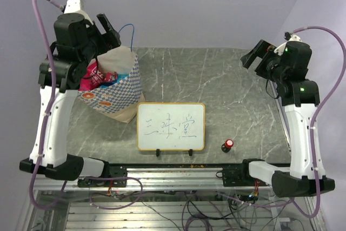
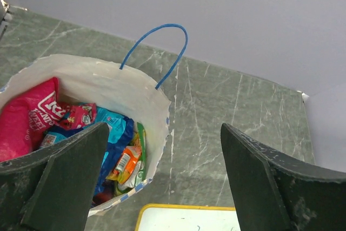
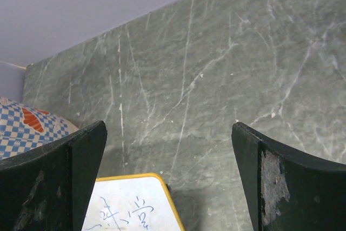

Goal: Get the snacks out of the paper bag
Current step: Adjust the paper bag at the center of the board.

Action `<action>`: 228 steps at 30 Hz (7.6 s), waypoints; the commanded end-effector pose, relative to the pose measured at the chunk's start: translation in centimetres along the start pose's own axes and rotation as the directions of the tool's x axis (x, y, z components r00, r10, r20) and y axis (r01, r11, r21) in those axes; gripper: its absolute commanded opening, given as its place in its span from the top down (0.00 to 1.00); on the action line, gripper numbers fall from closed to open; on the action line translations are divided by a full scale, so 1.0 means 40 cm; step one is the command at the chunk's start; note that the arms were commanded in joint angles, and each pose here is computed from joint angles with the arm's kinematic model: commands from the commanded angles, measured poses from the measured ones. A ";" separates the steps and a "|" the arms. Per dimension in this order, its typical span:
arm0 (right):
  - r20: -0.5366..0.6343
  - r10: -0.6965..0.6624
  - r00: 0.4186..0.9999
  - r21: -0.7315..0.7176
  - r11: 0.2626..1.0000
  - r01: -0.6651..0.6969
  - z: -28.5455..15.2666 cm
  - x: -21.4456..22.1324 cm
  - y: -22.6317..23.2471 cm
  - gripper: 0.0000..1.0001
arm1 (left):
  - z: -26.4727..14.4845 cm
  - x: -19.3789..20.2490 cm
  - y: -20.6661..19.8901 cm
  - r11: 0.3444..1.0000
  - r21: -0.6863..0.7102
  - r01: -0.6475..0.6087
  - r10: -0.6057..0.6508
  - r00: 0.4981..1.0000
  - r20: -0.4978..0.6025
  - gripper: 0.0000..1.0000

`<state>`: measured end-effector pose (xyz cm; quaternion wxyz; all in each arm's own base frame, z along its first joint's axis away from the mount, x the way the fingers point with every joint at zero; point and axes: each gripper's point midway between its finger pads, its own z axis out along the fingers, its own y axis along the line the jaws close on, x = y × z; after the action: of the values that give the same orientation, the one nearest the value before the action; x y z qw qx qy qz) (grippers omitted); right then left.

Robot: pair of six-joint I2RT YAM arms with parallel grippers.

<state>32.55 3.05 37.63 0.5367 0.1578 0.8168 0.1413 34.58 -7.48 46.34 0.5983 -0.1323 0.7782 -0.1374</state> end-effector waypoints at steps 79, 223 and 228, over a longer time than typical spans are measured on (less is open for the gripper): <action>-0.216 -0.070 0.974 -0.279 0.960 0.007 0.171 0.178 0.188 0.00 | 0.263 0.045 -0.222 0.796 0.523 0.303 -0.149 0.937 -0.316 0.08; -0.583 -0.236 0.777 -0.480 0.872 -0.095 0.352 0.558 0.313 0.96 | 0.313 0.160 -0.240 0.560 0.504 0.658 -0.386 0.745 -0.544 0.93; -0.437 -0.374 0.818 -0.385 0.900 0.206 0.401 0.441 0.234 0.71 | 0.299 0.176 -0.232 0.583 0.482 0.654 -0.376 0.743 -0.554 0.93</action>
<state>39.36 24.34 16.89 0.2522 -0.0606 0.9024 0.3441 46.97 -19.07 38.48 0.3575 -0.1369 0.7095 -0.5917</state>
